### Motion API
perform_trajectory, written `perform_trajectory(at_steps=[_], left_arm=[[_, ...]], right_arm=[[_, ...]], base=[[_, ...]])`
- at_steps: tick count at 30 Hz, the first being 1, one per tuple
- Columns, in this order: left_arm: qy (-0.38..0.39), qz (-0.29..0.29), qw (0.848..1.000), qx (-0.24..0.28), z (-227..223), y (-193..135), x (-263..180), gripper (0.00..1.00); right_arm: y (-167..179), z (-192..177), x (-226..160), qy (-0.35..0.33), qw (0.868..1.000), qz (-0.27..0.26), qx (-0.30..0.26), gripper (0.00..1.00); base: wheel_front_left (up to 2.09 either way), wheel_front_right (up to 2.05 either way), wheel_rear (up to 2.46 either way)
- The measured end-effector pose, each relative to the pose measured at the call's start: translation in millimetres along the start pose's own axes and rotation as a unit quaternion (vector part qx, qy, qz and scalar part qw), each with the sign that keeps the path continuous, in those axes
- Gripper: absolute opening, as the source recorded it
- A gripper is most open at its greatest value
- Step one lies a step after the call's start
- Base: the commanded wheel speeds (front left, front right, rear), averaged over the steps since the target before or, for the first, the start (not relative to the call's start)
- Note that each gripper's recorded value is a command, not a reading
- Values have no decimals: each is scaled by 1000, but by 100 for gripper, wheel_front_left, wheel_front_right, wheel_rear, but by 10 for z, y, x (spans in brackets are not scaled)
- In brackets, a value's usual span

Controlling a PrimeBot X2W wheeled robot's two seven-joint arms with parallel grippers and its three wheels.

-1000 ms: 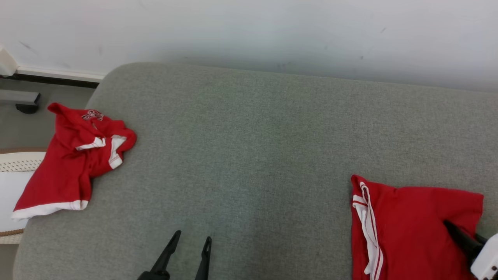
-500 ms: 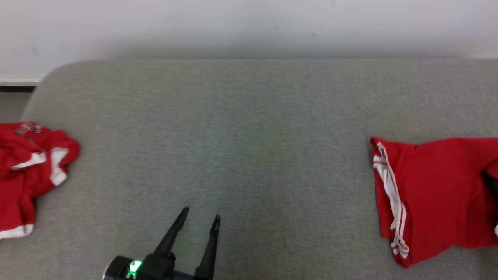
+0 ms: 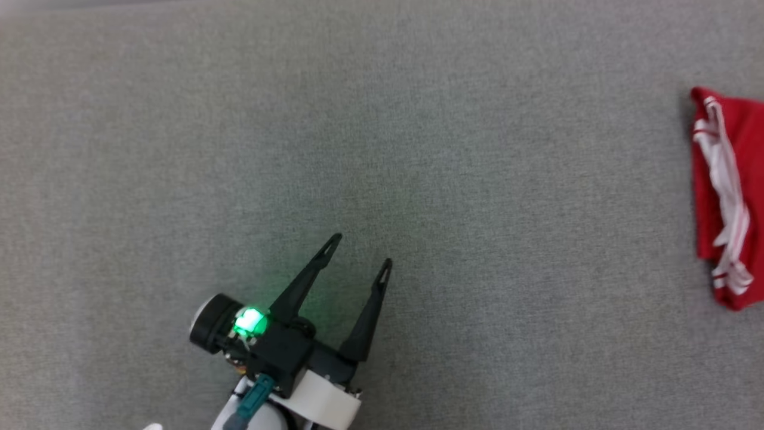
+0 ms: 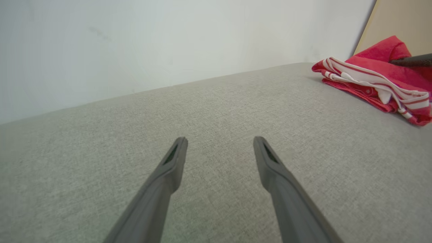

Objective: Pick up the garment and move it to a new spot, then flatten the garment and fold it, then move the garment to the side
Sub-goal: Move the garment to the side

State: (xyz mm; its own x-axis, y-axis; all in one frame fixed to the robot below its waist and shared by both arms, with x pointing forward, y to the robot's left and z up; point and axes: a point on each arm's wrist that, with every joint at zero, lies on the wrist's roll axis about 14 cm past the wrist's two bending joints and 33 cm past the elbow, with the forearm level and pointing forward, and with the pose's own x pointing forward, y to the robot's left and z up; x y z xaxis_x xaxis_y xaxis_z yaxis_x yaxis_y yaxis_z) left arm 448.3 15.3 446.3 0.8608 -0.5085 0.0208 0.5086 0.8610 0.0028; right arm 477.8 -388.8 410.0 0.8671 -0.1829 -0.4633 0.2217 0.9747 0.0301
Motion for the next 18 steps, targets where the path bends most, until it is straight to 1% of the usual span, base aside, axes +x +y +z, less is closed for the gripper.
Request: perform_trajectory(at_steps=[4,7,8,10,13,16,18], left_arm=[[-1,-10,1000,-8,-64,-43,80,100],[2,-1,1000,-8,-98,11,81,100],[5,3,1000,-8,-123,37,72,100],[12,15,1000,-9,-174,98,52,100],[17,27,999,-9,-206,157,23,100],[15,35,999,-8,-163,174,-3,100],[12,42,999,-11,-109,182,-27,100]], right_arm=[[-284,203,172,-15,998,-42,-35,0],[-437,354,308,-20,995,-69,-70,0],[-474,377,352,-19,994,-78,-74,20],[-522,365,434,-11,991,-92,-94,100],[-538,388,515,-18,990,-106,-94,100],[-504,381,481,-26,987,-103,-120,100],[-520,495,413,-49,984,-104,-138,100]], base=[[0,0,0],[0,0,0],[0,0,0],[0,0,0],[0,0,0],[0,0,0],[0,0,0]])
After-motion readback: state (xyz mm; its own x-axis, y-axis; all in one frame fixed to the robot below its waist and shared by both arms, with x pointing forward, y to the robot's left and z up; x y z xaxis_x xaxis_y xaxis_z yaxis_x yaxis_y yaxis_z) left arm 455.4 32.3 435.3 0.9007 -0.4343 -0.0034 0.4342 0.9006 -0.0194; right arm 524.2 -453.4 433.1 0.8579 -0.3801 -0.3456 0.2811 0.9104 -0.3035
